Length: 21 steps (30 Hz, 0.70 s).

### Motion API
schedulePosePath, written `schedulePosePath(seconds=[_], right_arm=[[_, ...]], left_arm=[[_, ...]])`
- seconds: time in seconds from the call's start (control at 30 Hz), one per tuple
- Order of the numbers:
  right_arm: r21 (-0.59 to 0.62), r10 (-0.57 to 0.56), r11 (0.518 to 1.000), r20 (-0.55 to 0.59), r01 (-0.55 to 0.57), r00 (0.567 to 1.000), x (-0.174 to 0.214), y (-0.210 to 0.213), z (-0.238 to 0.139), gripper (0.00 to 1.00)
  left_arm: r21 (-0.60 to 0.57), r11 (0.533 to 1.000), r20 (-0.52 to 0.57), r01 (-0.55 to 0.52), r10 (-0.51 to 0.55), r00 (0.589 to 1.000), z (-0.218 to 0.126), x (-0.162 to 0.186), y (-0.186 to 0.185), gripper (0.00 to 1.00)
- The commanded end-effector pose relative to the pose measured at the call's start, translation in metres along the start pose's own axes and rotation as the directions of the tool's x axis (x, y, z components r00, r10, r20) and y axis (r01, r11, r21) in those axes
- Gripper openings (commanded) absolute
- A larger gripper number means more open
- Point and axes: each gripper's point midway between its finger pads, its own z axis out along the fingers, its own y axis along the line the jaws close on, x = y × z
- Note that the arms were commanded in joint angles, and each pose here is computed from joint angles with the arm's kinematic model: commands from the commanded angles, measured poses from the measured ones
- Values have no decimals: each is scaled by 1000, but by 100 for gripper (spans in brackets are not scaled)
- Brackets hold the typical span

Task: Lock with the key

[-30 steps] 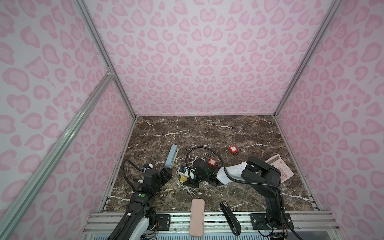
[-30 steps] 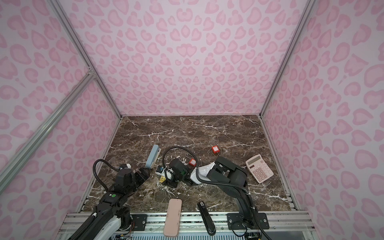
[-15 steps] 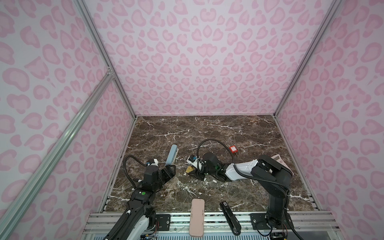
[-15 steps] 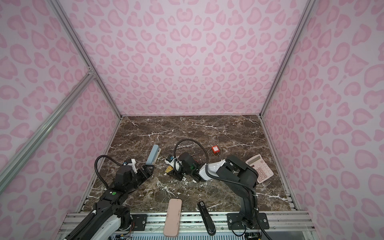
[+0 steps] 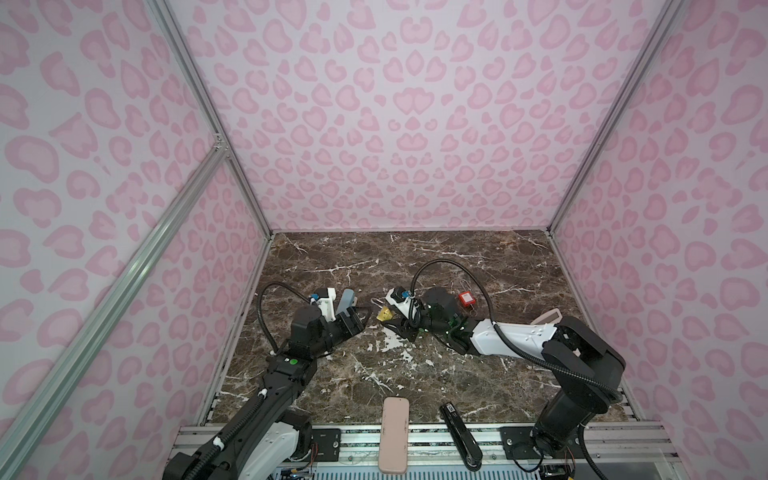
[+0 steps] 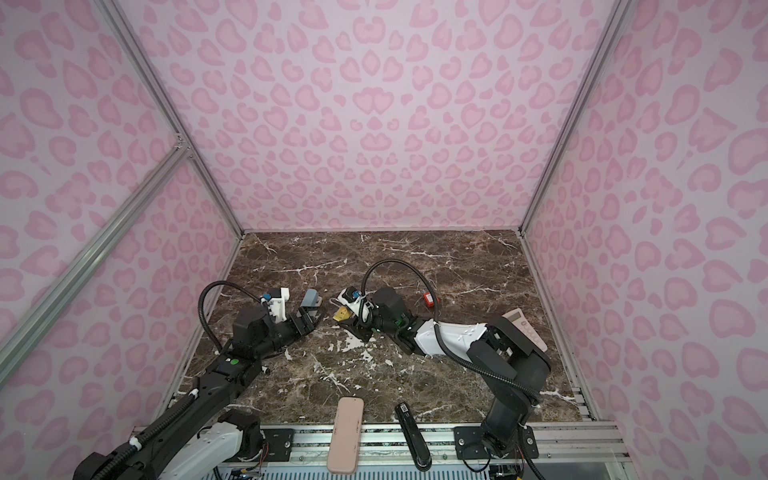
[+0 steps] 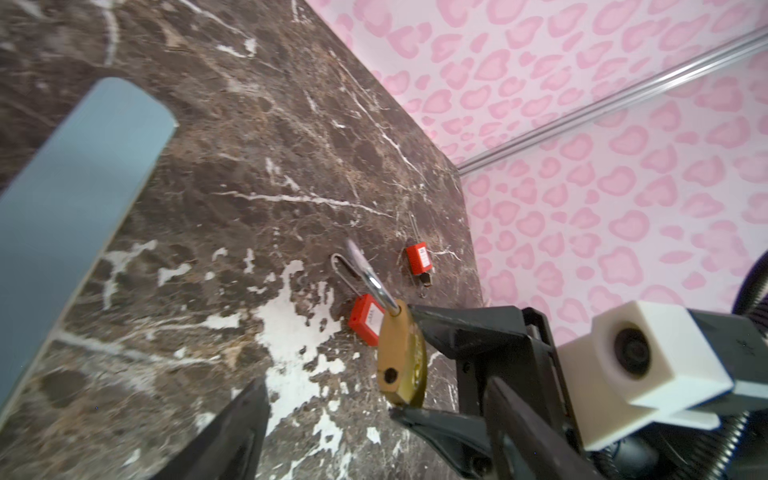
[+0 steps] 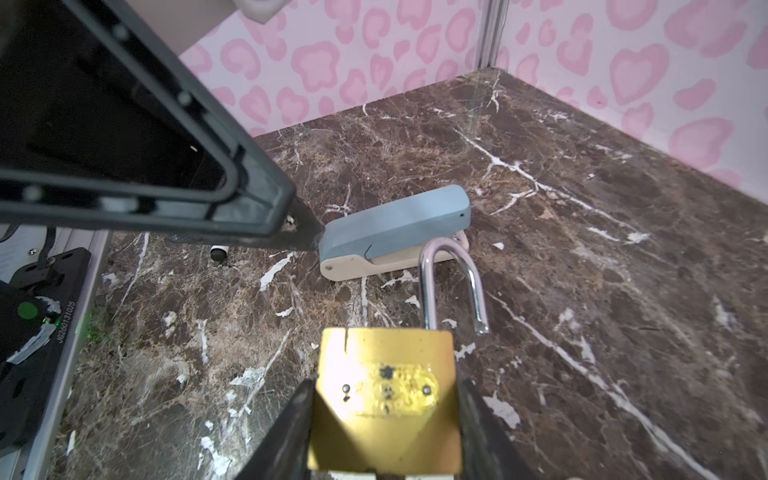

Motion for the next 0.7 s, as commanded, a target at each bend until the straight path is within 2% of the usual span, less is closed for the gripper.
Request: schedulePosePath(seconds=[0.0, 0.2, 0.4, 0.67], right_arm=[[-4, -47, 999, 34, 47, 998, -15, 1, -4, 38], [8, -76, 997, 71, 76, 995, -34, 1, -11, 37], [26, -89, 996, 91, 87, 992, -45, -1, -21, 36], [21, -104, 995, 125, 103, 987, -54, 0, -24, 36]], left_arm=[[135, 989, -20, -58, 61, 998, 6, -6, -39, 81], [188, 981, -43, -56, 66, 997, 20, -6, -58, 70], [194, 979, -43, -57, 67, 997, 26, -6, -62, 66], [202, 977, -53, -75, 88, 995, 29, -6, -68, 44]])
